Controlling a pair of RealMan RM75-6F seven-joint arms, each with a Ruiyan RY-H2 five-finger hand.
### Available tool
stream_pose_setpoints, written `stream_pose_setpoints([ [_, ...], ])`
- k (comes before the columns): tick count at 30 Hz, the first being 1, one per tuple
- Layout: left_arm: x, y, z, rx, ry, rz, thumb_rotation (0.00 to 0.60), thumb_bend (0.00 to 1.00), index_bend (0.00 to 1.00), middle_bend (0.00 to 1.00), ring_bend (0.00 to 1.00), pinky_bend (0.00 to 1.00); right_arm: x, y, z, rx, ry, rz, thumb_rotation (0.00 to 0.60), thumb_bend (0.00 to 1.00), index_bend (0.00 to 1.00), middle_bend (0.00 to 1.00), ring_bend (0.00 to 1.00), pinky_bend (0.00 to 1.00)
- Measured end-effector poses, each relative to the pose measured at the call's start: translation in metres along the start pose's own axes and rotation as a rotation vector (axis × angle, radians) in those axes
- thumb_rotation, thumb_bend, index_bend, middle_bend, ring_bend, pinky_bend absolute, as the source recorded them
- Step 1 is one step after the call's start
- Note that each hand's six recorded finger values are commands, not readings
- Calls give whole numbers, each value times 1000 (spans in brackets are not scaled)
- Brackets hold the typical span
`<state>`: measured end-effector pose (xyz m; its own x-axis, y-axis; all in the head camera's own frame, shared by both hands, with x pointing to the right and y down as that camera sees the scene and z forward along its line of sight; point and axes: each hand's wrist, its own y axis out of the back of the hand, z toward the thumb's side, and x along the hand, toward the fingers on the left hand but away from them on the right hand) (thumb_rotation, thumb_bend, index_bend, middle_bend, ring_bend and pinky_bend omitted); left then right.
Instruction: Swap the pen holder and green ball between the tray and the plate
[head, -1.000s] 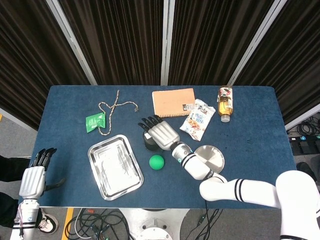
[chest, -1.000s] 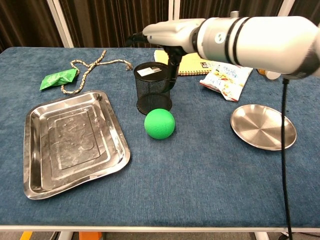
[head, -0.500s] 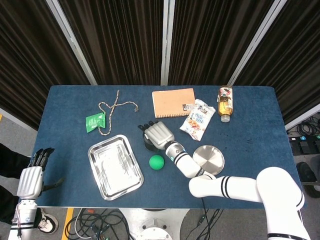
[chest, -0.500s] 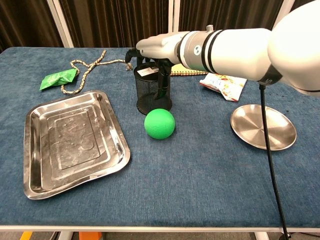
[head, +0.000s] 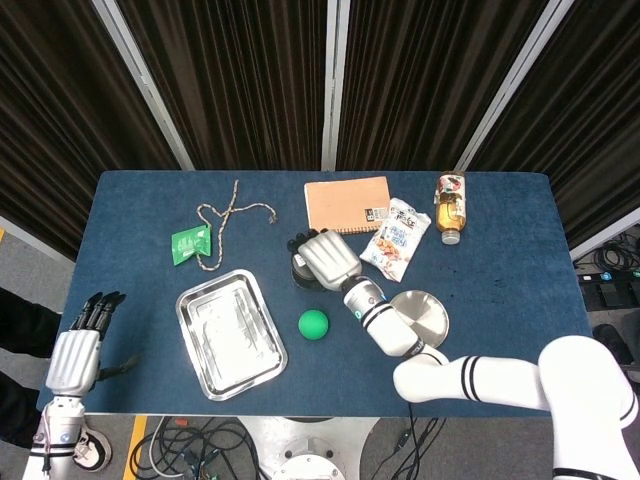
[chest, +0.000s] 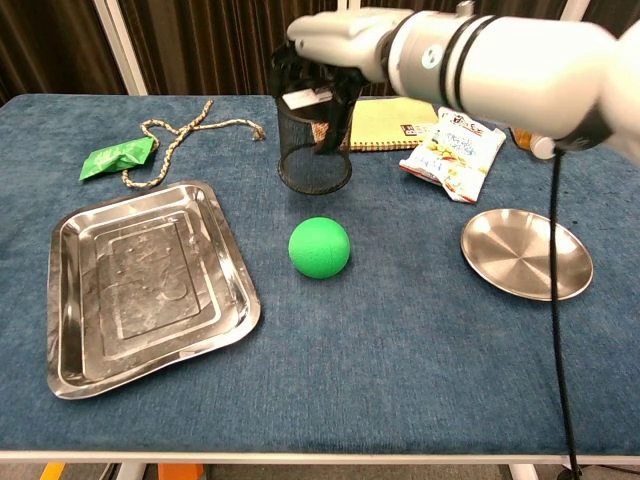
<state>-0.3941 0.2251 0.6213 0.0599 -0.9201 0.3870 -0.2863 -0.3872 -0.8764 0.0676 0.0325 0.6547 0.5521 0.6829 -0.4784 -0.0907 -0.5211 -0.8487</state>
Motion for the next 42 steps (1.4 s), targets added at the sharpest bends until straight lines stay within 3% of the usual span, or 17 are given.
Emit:
stream_pose_setpoints([
  [5,5,-5,9,8,-23,-13,600,93,109,91,45,262,32,23,-20,9,-24,-58,600,185,333,374,306,435],
  [9,8,-7,12,6,-27,-16,600,94,109,91,45,262,72,28,-49,27,-82,-71,600,185,334,375,306,435],
  [14,9,-9,12,7,-28,-25,600,93,109,91,45,261,123,11,-85,21,-171,-31,600,185,336,377,305,435],
  [20,10,-12,12,5,-28,-33,600,93,109,91,45,261,158,-14,-101,-16,-210,21,600,185,351,378,305,432],
  [29,11,-17,11,0,-25,-49,600,93,109,91,45,261,174,-39,-108,-31,-234,99,600,185,359,379,305,431],
  [42,12,-20,11,0,-31,-56,600,93,109,97,44,258,177,-57,-109,-40,-249,122,600,168,327,373,292,406],
])
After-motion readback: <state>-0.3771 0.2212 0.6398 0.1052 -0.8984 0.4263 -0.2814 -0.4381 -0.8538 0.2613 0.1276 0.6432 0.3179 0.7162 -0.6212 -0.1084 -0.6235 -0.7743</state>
